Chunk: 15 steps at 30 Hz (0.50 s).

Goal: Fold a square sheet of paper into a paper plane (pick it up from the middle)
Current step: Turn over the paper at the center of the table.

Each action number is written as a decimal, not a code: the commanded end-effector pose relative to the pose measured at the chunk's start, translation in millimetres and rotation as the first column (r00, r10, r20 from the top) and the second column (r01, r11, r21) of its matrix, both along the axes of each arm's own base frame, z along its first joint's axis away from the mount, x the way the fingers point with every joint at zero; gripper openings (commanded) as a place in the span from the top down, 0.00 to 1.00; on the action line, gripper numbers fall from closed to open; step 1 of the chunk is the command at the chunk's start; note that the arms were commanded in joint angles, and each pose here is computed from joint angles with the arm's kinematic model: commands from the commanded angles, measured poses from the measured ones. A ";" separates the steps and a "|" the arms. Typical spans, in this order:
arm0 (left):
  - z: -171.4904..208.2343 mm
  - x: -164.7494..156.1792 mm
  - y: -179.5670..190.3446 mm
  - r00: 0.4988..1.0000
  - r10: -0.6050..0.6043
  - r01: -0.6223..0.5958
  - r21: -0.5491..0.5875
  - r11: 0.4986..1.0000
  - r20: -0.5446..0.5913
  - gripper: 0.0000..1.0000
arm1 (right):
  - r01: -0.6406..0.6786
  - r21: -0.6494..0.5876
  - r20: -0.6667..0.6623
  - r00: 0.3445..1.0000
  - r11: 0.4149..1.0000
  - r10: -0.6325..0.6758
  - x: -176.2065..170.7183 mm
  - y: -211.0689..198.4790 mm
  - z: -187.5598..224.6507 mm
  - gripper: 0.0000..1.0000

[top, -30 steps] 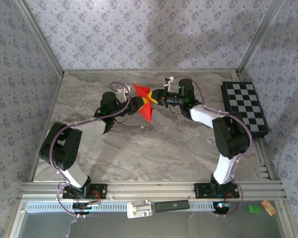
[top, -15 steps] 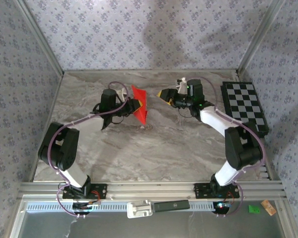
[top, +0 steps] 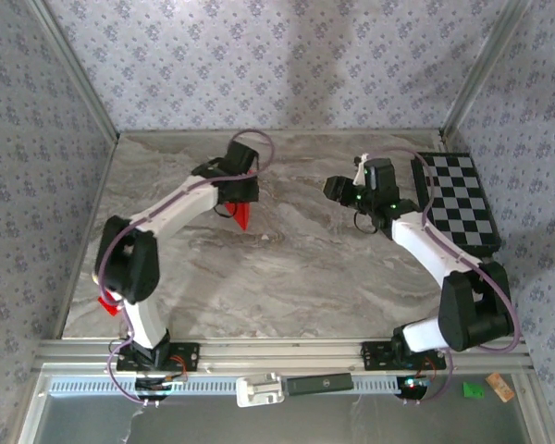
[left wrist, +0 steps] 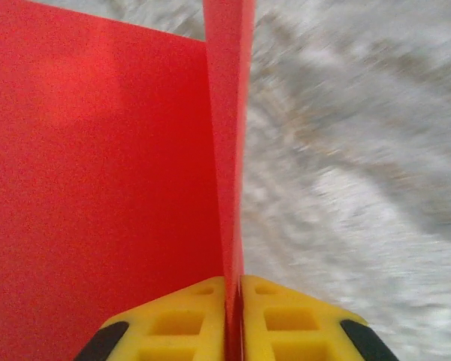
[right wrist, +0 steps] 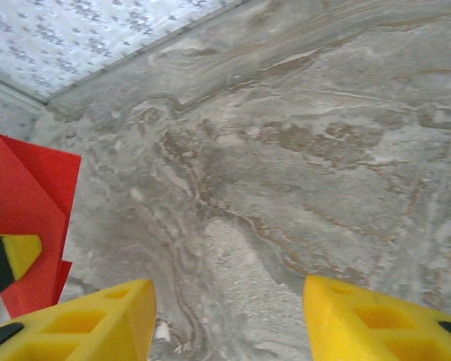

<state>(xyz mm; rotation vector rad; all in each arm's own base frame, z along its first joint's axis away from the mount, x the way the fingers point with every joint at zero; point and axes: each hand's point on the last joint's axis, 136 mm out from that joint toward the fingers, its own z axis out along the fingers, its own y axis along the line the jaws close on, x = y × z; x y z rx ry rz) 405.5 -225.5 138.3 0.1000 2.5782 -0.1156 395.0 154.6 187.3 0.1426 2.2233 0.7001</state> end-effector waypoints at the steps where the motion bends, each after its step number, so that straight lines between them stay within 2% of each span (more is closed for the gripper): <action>1: -22.0 -11.8 42.8 0.998 0.002 0.023 0.451 0.892 -0.055 0.88 | 0.049 -0.066 -0.002 0.999 0.997 -0.050 -4.1 -16.6 -4.8 0.44; 5: -35.1 -4.4 32.5 0.998 -0.041 0.064 0.605 0.794 -0.051 0.88 | 0.064 -0.070 -0.016 0.998 0.996 -0.065 -5.4 -21.2 -10.0 0.44; 7: -43.2 -1.9 27.9 0.997 -0.048 0.073 0.642 0.764 -0.056 0.88 | 0.068 -0.068 -0.021 0.997 0.995 -0.070 -5.7 -22.6 -11.6 0.44; 11: -62.0 0.9 20.0 0.996 -0.055 0.089 0.679 0.728 -0.071 0.88 | 0.074 -0.065 -0.028 0.997 0.995 -0.076 -6.4 -25.2 -13.9 0.44; 15: -76.0 0.0 11.3 0.995 -0.058 0.102 0.688 0.719 -0.087 0.88 | 0.080 -0.063 -0.041 0.996 0.995 -0.083 -7.1 -28.4 -17.7 0.44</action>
